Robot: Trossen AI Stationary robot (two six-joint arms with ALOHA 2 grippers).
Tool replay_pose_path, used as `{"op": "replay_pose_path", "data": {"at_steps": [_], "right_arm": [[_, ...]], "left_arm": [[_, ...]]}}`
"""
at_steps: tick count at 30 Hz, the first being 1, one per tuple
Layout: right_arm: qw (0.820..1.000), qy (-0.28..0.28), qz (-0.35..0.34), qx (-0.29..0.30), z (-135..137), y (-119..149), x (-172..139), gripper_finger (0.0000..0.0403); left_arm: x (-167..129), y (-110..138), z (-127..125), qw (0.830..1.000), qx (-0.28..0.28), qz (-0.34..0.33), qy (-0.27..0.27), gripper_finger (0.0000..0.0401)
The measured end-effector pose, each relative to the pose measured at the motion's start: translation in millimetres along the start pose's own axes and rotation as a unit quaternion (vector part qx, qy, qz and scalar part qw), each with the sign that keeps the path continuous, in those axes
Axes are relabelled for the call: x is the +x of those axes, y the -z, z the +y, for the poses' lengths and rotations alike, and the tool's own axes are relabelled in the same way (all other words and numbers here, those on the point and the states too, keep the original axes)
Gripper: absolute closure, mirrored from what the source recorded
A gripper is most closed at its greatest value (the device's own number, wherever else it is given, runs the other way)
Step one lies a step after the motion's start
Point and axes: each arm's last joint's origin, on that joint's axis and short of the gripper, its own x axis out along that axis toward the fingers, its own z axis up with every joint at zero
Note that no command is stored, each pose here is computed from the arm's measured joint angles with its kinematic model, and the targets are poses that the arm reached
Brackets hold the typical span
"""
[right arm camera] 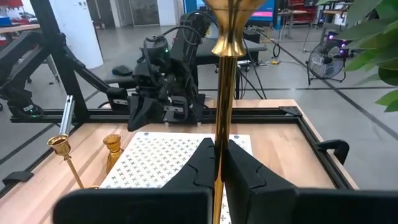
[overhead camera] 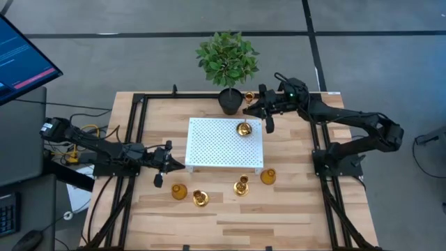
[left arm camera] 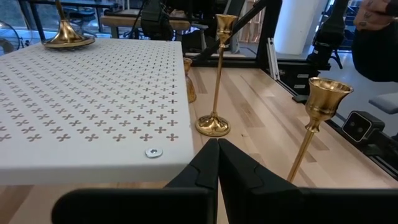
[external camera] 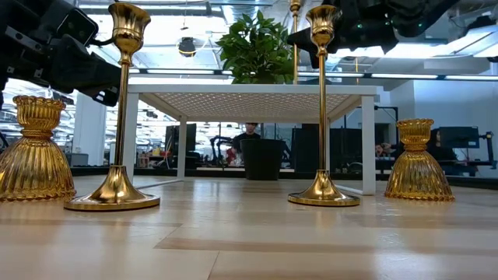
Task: Pick & Place candle stick holders
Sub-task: Put the bottom right gold candle holder on the shelf
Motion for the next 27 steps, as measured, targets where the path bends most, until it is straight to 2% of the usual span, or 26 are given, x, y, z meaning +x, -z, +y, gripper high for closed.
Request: {"op": "replay_pose_path", "data": {"at_steps": [16, 27], "right_arm": [[1.000, -0.002, 0.020, 0.012, 1.4, 3.4, -0.4, 0.0397], [0.999, -0.003, 0.029, 0.017, 1.4, 6.6, -0.1, 0.0299]], "left_arm": [[0.0, 0.0, 0.0, 1.000, 0.000, 0.000, 0.000, 0.0393], [0.0, -0.2, 0.0, 1.000, 0.000, 0.000, 0.000, 0.0393]]}}
